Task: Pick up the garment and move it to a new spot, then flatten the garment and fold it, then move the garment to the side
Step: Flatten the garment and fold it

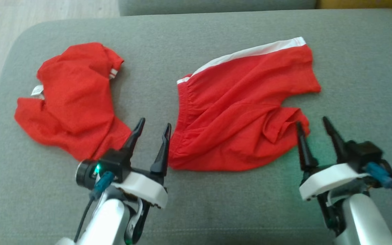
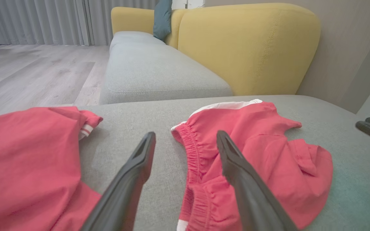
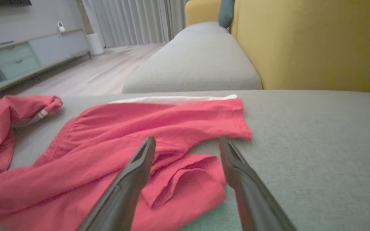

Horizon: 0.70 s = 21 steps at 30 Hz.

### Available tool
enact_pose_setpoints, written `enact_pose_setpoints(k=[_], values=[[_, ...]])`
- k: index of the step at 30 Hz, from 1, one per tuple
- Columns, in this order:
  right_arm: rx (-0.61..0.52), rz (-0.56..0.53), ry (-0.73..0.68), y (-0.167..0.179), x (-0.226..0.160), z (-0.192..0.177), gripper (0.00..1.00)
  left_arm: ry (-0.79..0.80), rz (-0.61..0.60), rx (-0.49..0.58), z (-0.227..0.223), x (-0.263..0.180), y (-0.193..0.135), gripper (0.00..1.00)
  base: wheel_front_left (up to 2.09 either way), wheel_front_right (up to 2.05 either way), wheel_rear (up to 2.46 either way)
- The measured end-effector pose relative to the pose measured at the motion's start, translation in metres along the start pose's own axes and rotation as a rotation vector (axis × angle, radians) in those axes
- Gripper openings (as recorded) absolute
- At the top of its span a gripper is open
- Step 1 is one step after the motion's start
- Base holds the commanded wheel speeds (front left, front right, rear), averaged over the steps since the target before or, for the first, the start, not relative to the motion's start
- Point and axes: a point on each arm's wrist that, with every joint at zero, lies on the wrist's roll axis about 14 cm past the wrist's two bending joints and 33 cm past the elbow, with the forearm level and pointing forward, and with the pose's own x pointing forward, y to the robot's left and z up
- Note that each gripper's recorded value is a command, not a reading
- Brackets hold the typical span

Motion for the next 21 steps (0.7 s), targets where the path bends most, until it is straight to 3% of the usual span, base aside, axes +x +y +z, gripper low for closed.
enact_pose_setpoints(k=[9, 13, 21], values=[[-0.08, 0.035, 0.208, 0.008, 0.007, -0.052, 1.0, 0.033, 0.035, -0.022, -0.012, -0.01, 0.01, 1.0, 0.0, 0.0, 0.0], [-0.069, -0.029, 0.217, -0.014, 0.02, -0.053, 1.0, 0.044, 0.05, -0.028, -0.016, -0.011, 0.015, 1.0, 0.0, 0.0, 0.0], [-0.032, -0.031, 0.272, -0.015, 0.028, -0.071, 1.0, 0.051, 0.062, -0.033, -0.019, -0.008, 0.02, 1.0, 0.0, 0.0, 0.0]])
